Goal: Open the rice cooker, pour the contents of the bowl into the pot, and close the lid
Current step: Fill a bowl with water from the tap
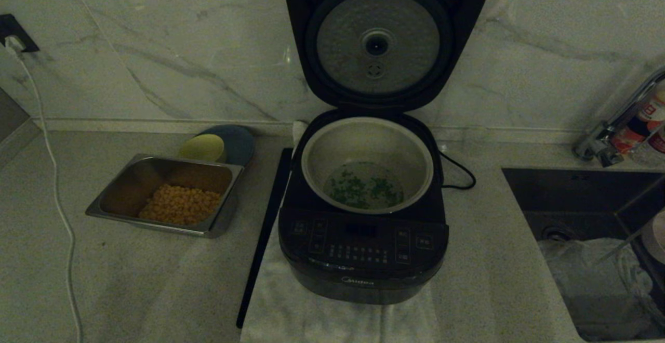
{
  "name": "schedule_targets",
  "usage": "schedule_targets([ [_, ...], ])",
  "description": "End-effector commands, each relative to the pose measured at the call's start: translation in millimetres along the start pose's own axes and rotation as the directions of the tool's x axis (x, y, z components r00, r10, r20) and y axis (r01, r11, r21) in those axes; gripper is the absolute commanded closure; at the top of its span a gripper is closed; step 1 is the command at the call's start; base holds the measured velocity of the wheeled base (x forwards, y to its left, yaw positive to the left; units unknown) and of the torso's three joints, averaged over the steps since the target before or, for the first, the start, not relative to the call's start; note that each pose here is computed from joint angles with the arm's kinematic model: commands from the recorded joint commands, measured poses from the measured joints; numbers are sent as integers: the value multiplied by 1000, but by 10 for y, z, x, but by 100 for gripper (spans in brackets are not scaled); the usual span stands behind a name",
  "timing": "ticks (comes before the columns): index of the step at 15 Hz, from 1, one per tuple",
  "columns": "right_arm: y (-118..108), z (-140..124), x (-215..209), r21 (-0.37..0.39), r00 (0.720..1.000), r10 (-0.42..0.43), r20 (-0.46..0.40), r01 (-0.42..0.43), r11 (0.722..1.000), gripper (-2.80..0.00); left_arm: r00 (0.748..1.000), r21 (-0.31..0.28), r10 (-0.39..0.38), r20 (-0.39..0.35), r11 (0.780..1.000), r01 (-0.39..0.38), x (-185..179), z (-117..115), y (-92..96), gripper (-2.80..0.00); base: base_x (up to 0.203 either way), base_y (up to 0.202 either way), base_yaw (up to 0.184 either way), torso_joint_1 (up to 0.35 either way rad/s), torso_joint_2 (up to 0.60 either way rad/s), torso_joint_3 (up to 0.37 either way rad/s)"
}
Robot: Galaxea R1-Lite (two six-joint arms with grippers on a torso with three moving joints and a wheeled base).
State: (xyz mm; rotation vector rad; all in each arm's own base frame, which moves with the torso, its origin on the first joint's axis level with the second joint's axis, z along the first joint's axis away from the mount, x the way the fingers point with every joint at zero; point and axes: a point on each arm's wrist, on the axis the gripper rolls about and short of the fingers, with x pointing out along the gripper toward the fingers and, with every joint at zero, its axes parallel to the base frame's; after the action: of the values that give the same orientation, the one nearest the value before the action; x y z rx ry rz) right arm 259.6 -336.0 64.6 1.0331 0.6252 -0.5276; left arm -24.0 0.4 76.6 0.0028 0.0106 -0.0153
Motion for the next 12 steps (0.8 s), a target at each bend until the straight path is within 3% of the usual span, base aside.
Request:
schedule_targets([
  [1, -23, 21, 156, 13, 1000, -4, -11, 4, 1000, 0, 1000, 0, 0, 0, 1000, 0, 0, 0, 0, 0, 0, 0, 0, 0, 0, 0],
  [12, 318, 83, 370, -31, 1000, -1, 23, 2, 1000, 0, 1000, 0, 0, 0, 1000, 0, 0, 0, 0, 0, 0, 0, 0, 0, 0, 0],
])
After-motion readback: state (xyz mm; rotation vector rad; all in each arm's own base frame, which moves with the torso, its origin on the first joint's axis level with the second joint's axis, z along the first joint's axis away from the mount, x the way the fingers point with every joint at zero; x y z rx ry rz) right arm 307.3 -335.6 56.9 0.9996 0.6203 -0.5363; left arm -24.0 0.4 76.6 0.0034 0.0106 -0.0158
